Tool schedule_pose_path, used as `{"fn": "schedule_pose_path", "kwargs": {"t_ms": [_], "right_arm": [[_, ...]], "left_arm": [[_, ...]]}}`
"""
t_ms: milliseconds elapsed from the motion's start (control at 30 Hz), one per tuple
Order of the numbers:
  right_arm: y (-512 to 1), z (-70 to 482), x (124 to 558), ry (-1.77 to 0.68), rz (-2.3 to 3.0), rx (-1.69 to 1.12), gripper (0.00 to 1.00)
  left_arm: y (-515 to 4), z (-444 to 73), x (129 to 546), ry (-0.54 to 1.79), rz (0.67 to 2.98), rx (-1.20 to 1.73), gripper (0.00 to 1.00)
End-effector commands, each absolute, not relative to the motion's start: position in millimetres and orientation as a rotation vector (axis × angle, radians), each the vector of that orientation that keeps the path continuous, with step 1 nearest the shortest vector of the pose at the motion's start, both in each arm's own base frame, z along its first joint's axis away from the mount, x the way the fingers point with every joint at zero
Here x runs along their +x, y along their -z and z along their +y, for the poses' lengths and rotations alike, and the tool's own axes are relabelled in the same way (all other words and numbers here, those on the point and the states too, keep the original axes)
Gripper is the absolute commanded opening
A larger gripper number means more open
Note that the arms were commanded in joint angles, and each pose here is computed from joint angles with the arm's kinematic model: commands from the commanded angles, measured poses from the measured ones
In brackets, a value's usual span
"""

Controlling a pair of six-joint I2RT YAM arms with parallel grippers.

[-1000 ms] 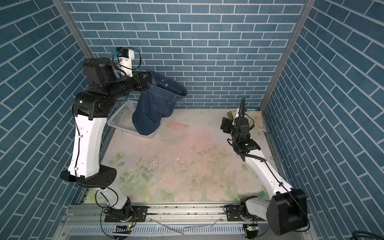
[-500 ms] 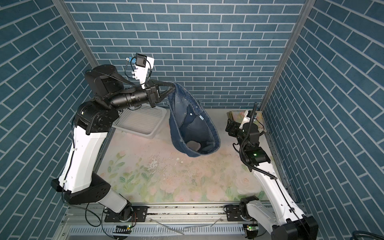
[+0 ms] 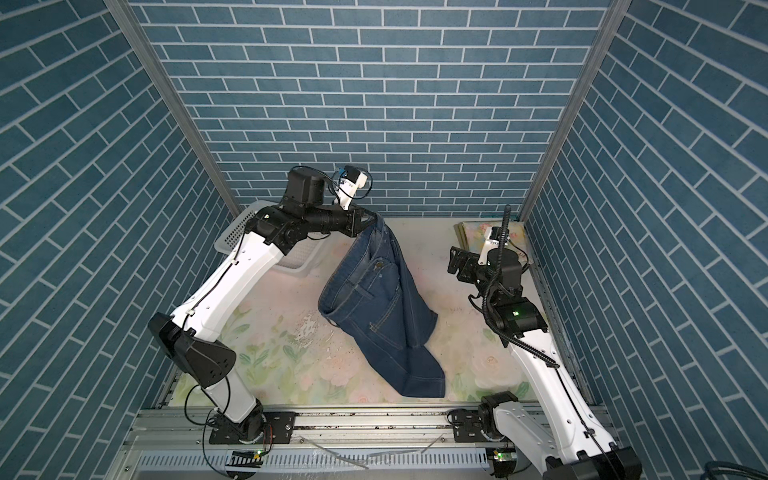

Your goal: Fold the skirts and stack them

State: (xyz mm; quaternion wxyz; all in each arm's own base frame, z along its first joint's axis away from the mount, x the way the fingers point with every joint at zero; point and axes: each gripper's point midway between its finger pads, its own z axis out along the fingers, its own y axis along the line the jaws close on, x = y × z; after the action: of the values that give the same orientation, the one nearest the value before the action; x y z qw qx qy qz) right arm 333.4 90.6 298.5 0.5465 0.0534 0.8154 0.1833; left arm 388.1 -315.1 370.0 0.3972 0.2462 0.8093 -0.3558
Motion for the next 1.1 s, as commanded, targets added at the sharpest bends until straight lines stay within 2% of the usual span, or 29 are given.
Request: {"fn": "schedule_pose_path", "kwargs": {"t_ms": [0,33,100,133,200,433,633,867,1067], "right_arm": [[-302,105,333,-0.478,1.965,0.025,0.95],[-299,107,335,-0.483,1.975,0.018,0.95],[-291,111,341,-0.485,1.996,0.015,0.95],[-287,113,342,-0.486,2.005,0.012,0.95],[-280,122,346,-0.516,2.026,-0.013,0.95],[-239,146,361,-0.508,2.163,-0.080,0.93],[-187,182,350,-0.499,2.329,-0.219,0.92],[-131,218,320,-0.519,2.470,-0.317,0.92],[-97,253,314,-0.456,2.541,-0.386,0.90]], "left_arm": [[-365,-295,411,0.767,2.029,0.569,0.02],[-357,-289,417,0.735,2.051,0.541,0.14],[-348,-274,425,0.670,2.085,0.486,0.67],[-345,-267,426,0.648,2.096,0.458,0.78],[-344,-254,425,0.595,2.104,0.419,0.88],[-307,-213,398,0.457,2.183,0.276,0.92],[-216,-205,357,0.465,2.358,0.207,0.92],[-109,-192,322,0.354,2.571,0.155,0.92],[-72,-194,319,0.308,2.644,0.147,0.92]]}}
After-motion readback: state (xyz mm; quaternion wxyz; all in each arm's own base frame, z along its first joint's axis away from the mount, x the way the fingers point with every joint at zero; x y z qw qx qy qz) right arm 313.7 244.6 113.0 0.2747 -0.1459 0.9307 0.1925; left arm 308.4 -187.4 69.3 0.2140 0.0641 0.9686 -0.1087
